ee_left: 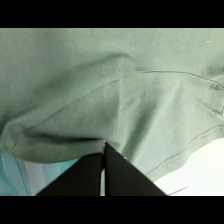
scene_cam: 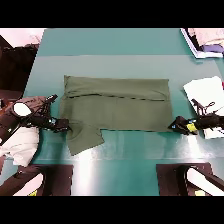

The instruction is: Fold the shirts.

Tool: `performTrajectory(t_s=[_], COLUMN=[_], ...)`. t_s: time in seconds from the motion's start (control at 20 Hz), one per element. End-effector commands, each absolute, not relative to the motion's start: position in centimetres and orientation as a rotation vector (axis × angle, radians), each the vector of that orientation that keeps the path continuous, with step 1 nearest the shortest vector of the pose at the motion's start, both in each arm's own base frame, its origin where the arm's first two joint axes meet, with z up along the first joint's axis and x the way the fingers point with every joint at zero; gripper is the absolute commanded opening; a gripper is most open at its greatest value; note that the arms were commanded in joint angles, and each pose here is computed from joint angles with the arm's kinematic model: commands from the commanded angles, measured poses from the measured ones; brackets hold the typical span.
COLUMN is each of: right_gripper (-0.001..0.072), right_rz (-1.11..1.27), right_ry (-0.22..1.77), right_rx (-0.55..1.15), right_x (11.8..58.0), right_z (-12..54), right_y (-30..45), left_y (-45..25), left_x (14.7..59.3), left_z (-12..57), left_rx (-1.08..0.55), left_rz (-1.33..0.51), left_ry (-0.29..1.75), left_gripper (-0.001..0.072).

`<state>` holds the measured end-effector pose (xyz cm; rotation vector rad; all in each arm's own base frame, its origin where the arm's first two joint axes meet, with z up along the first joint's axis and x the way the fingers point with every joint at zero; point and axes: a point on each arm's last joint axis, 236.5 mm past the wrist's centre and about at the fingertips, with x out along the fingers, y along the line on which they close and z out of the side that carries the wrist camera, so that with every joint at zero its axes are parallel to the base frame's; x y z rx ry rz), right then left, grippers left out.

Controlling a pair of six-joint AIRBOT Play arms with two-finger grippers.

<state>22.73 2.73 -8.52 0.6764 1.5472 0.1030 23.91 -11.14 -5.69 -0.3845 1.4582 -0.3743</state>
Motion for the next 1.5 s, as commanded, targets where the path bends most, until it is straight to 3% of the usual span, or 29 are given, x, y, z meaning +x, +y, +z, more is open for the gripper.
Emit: performTrajectory(t_s=[0.0,0.05,0.35,0.55,0.65,1.05,1.45], right_gripper=[0.0117,0.0014,0.0012,0.0012,0.0013,0.0012,0.0013], right_rz=[0.144,0.148,0.071,0.001,-0.016,0.076,0.099], right_ry=[1.629,1.652,1.672,1.634,1.546,1.338,1.405], right_rx=[0.639,0.611,0.359,0.350,0.332,0.462,0.477], right_x=[21.4,20.9,18.5,16.0,16.7,23.1,29.2], right_z=[-9.4,-9.5,-4.6,-1.1,0.0,2.0,1.2], right_y=[3.9,3.8,-1.3,-2.8,-2.9,-0.9,-2.9], left_y=[-11.1,-10.9,-10.7,-12.3,-14.4,-12.0,-10.7], left_x=[23.4,23.1,20.9,16.9,17.1,31.7,37.8], left_z=[-5.7,-5.7,-2.5,1.3,3.4,11.5,6.9], left_rx=[-0.377,-0.361,-0.277,-0.309,-0.383,-0.334,-0.396], left_rz=[-0.381,-0.381,-0.455,-0.560,-0.647,-0.452,-0.347], left_ry=[1.477,1.490,1.538,1.560,1.503,0.874,0.897], left_gripper=[0.0024,0.0024,0.0022,0.0023,0.0024,0.0023,0.0025])
